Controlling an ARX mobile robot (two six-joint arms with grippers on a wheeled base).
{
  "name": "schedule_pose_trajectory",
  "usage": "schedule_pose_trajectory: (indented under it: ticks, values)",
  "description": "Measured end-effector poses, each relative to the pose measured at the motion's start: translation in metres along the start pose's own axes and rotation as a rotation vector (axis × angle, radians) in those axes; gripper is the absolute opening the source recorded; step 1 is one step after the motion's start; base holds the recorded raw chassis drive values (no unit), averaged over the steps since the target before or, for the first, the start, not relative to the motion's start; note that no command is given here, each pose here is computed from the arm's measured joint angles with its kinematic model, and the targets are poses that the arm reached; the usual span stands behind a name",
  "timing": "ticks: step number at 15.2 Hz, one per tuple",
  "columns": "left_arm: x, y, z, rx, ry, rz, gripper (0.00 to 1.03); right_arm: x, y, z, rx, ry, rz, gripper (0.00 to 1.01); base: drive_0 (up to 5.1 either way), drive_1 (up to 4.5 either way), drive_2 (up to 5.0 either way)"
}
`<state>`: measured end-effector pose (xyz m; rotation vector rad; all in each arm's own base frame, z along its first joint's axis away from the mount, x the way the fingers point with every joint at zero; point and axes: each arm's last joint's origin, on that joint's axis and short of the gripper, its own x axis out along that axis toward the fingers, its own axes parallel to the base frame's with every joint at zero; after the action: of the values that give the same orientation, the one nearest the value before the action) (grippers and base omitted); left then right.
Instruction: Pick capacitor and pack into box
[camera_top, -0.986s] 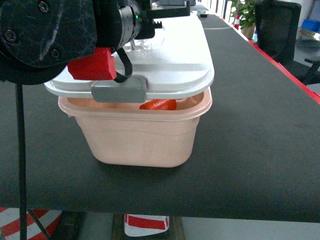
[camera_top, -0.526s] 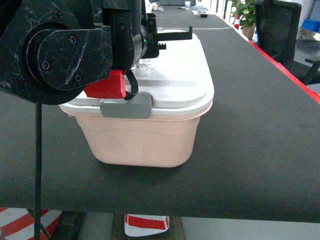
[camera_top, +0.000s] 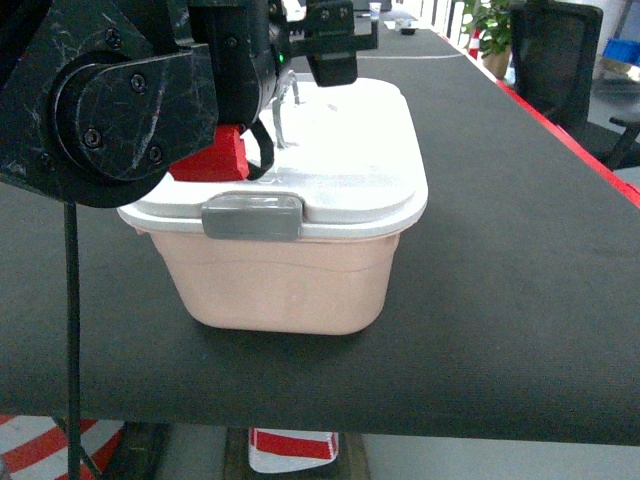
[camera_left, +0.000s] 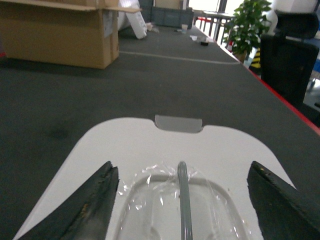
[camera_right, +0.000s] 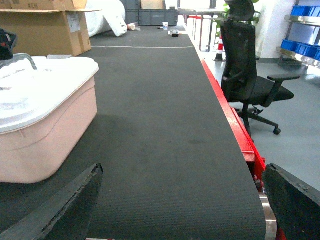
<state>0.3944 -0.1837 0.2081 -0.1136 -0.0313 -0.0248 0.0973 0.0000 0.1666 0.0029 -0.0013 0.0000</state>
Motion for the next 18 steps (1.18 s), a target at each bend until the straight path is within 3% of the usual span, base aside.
schedule_pose_trajectory:
  ticks: [2, 5, 6, 8, 10, 11, 13, 18]
  values:
    - [0.001, 0.007, 0.017, -0.033, -0.076, 0.012, 0.99, 0.0, 0.0, 0.0, 0.0, 0.0, 0.0, 0.98, 0.0, 0.0, 0.0]
    - [-0.006, 0.036, 0.057, -0.079, -0.2, 0.078, 0.98, 0.0, 0.0, 0.0, 0.0, 0.0, 0.0, 0.98, 0.0, 0.0, 0.0]
    - [-0.008, 0.046, 0.064, -0.086, -0.223, 0.112, 0.98, 0.0, 0.0, 0.0, 0.0, 0.0, 0.0, 0.98, 0.0, 0.0, 0.0]
    - [-0.019, 0.075, 0.071, -0.082, -0.24, 0.193, 0.98, 0.0, 0.0, 0.0, 0.0, 0.0, 0.0, 0.98, 0.0, 0.0, 0.0]
    - [-0.033, 0.095, 0.077, -0.075, -0.258, 0.248, 0.98, 0.0, 0.0, 0.0, 0.0, 0.0, 0.0, 0.98, 0.0, 0.0, 0.0]
    - [-0.042, 0.105, 0.08, -0.056, -0.255, 0.282, 0.98, 0.0, 0.0, 0.0, 0.0, 0.0, 0.0, 0.98, 0.0, 0.0, 0.0]
    - [-0.048, 0.111, 0.081, -0.041, -0.256, 0.304, 0.98, 0.0, 0.0, 0.0, 0.0, 0.0, 0.0, 0.98, 0.0, 0.0, 0.0]
    - [-0.048, 0.109, 0.079, -0.026, -0.246, 0.298, 0.98, 0.0, 0.0, 0.0, 0.0, 0.0, 0.0, 0.98, 0.0, 0.0, 0.0]
